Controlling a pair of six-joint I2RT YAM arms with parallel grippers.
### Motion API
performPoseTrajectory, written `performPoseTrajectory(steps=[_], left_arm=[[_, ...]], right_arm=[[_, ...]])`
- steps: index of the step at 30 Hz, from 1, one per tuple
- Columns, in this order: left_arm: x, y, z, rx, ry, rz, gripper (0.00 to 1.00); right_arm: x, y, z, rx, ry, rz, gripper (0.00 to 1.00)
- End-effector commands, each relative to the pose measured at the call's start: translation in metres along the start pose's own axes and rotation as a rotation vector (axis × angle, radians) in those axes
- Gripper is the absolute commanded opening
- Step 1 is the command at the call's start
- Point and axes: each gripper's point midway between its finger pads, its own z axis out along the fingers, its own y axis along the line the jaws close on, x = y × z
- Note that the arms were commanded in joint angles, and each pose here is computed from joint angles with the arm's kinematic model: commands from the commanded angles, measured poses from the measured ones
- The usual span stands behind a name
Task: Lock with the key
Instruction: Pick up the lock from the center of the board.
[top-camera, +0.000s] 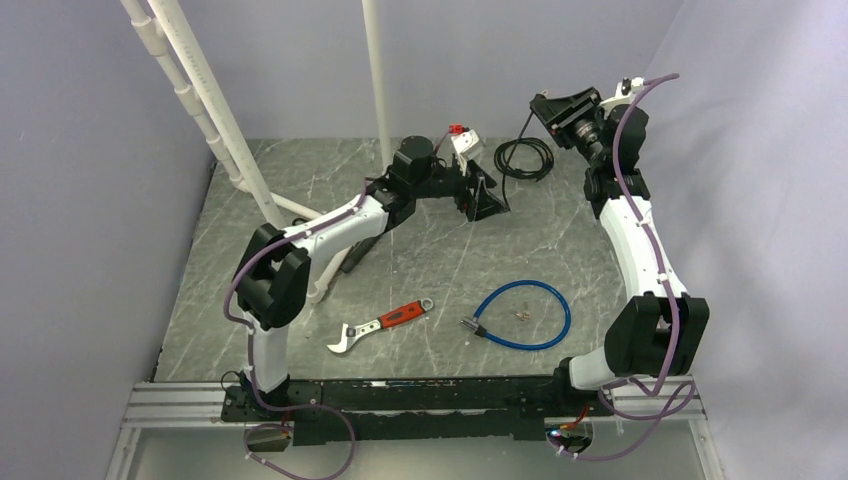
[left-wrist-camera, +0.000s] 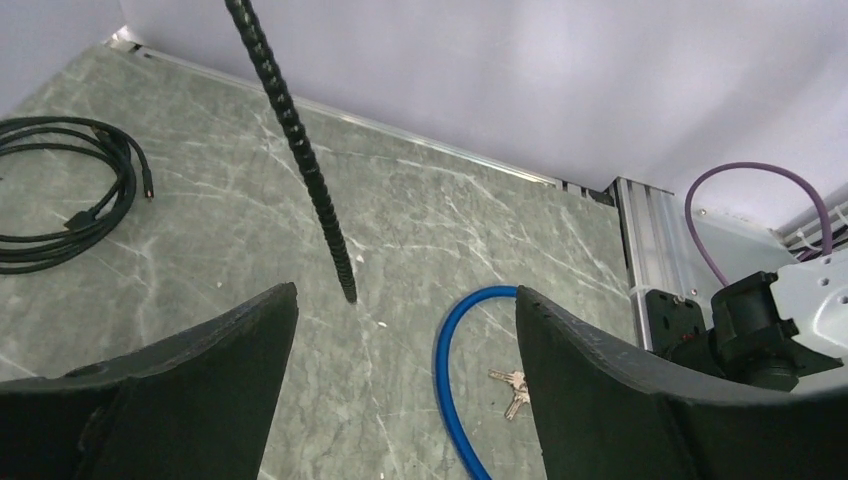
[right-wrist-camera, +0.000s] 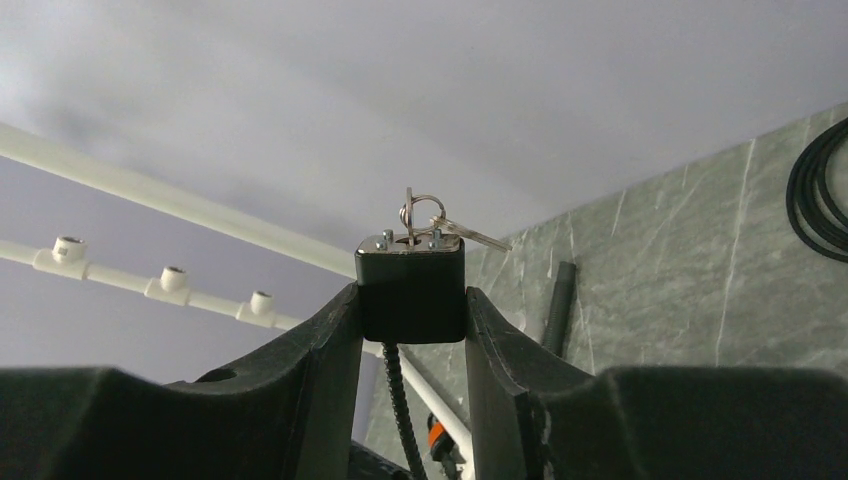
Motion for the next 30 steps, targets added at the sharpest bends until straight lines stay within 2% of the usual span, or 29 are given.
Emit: performPoseTrajectory(steps=[1,9,18,25,28,30], left_arm=[[-0.016,0.001,0.004,0.012,-0.062,0.062,0.82],[0.003,-0.001,0.001,0.032,-0.018,0.089,0.74],[0.01,0.0,0.004,0.056,-0.034,0.144,0.78],[0.011,0.001,0.009,0.062,-0.039,0.168,0.79],[0.012,0.004,0.01,0.041,-0.034,0.158,0.76],[0.01,0.005,0.009,0.031,-0.036,0.151,0.7]], right_arm=[[-0.013,0.032,-0.011,-0.072,-0.043,-0.004,0.0],[0.0,0.03,-0.02,-0.053,0.01,0.026,0.0],[-0.002,0.03,-0.028,0.002,0.0,0.116,0.0],[0.012,0.015,-0.032,0.106,0.025,0.269,0.0],[0.015,0.008,-0.034,0.144,0.023,0.313,0.0],[0.017,0.006,-0.035,0.154,0.023,0.331,0.0]])
